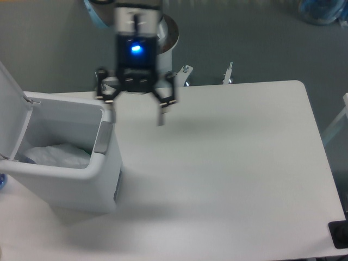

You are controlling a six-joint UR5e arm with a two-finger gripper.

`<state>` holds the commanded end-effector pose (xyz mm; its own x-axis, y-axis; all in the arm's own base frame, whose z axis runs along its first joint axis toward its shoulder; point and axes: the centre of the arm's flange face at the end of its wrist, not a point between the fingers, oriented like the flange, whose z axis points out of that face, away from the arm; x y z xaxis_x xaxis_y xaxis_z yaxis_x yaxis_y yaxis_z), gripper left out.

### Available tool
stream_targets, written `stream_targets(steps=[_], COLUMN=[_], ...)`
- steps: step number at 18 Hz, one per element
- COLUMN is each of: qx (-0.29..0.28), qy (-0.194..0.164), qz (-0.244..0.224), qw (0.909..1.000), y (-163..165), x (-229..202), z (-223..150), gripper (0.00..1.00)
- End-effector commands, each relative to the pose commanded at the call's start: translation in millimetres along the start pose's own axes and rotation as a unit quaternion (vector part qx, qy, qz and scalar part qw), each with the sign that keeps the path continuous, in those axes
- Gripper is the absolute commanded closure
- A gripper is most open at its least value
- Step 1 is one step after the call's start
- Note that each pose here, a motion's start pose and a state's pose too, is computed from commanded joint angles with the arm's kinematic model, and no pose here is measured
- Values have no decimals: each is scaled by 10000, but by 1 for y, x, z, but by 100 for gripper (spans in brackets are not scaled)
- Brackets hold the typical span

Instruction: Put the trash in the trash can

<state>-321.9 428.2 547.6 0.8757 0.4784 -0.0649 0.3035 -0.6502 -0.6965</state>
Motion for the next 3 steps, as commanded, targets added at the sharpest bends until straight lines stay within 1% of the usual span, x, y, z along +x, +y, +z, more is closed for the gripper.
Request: stream_targets(steps=[3], qx=[-308], qy=[-123], qz=[648], qw=[9973], y=[8], x=[-11], z=[5], gripper=[0])
